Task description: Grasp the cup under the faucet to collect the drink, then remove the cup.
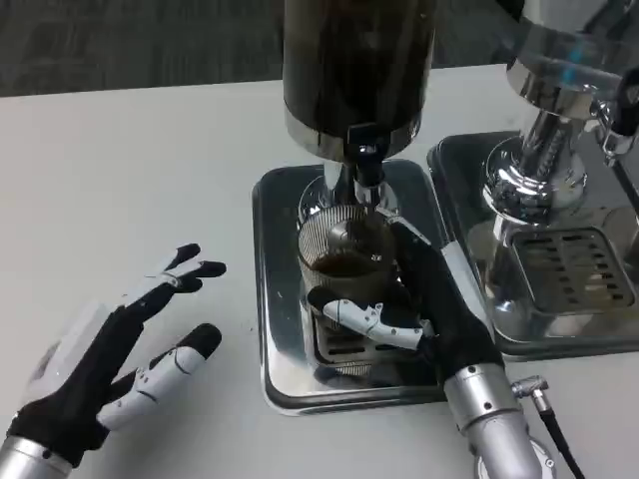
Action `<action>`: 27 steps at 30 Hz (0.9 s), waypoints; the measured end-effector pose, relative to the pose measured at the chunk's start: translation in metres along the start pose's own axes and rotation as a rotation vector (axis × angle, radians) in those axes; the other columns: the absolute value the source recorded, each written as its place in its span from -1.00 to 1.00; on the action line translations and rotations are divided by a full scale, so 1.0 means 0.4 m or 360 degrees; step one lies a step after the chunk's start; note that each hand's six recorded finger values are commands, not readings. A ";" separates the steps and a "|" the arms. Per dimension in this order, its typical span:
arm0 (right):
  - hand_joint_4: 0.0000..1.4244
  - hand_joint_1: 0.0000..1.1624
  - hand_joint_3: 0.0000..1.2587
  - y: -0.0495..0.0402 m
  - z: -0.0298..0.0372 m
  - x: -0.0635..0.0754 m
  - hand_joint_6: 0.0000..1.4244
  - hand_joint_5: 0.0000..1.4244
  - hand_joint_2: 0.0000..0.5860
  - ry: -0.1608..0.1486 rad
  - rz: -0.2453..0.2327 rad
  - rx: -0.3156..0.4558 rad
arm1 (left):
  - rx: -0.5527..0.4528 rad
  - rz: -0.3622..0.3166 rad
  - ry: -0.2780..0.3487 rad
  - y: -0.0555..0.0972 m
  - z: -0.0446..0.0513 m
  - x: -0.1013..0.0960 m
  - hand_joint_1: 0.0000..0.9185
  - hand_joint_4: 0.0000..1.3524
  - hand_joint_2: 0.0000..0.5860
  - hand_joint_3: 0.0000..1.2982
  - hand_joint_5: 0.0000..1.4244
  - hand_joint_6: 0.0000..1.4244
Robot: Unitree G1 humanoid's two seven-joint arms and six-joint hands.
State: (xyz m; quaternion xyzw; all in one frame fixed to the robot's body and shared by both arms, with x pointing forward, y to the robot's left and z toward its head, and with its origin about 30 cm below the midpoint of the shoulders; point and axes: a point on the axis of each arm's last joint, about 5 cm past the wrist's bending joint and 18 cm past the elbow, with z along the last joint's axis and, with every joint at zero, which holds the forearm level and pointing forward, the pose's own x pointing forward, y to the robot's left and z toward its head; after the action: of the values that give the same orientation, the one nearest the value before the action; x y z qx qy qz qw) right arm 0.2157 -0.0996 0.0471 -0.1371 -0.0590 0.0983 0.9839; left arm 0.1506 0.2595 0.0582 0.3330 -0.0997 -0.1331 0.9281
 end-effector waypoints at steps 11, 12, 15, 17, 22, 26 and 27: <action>-0.31 0.74 -0.21 0.007 -0.004 -0.004 0.04 -0.24 -0.35 -0.0021 -0.0176 -0.0025 | 0.0002 0.0001 -0.0006 0.000 0.001 0.001 -1.00 -0.91 -0.34 -0.60 -0.71 -0.91; -0.31 0.75 -0.21 0.007 -0.004 -0.005 0.07 -0.22 -0.36 -0.0023 -0.0185 -0.0029 | 0.0002 0.0001 -0.0006 0.000 0.001 0.001 -1.00 -0.91 -0.34 -0.60 -0.71 -0.91; -0.30 0.78 -0.18 0.008 -0.005 -0.007 0.14 -0.18 -0.42 -0.0030 -0.0219 -0.0040 | 0.0001 0.0000 -0.0006 0.000 0.001 0.001 -1.00 -0.91 -0.34 -0.60 -0.71 -0.91; -0.29 0.78 -0.18 0.009 -0.006 -0.011 0.18 -0.15 -0.42 -0.0037 -0.0238 -0.0057 | 0.0000 -0.0004 -0.0008 -0.001 0.002 0.002 -1.00 -0.91 -0.34 -0.60 -0.71 -0.91; -0.29 0.81 -0.15 0.007 -0.007 -0.019 0.26 -0.10 -0.45 -0.0056 -0.0283 -0.0102 | -0.0005 -0.0019 -0.0014 -0.005 0.003 0.004 -1.00 -0.91 -0.34 -0.60 -0.71 -0.92; -0.29 0.82 -0.16 0.004 -0.009 -0.025 0.29 -0.07 -0.45 -0.0062 -0.0315 -0.0127 | -0.0007 -0.0027 -0.0021 -0.007 0.003 0.007 -1.00 -0.91 -0.34 -0.60 -0.70 -0.92; -0.29 0.82 -0.16 0.004 -0.010 -0.028 0.29 -0.07 -0.45 -0.0061 -0.0321 -0.0129 | -0.0008 -0.0029 -0.0022 -0.007 0.004 0.008 -1.00 -0.91 -0.34 -0.60 -0.70 -0.92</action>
State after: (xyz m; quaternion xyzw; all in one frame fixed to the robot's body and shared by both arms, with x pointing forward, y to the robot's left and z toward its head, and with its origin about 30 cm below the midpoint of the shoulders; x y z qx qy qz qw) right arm 0.2053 -0.1016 0.0419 -0.1682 -0.0952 -0.0010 0.9812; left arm 0.1525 0.2555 0.0576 0.3308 -0.1026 -0.1440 0.9270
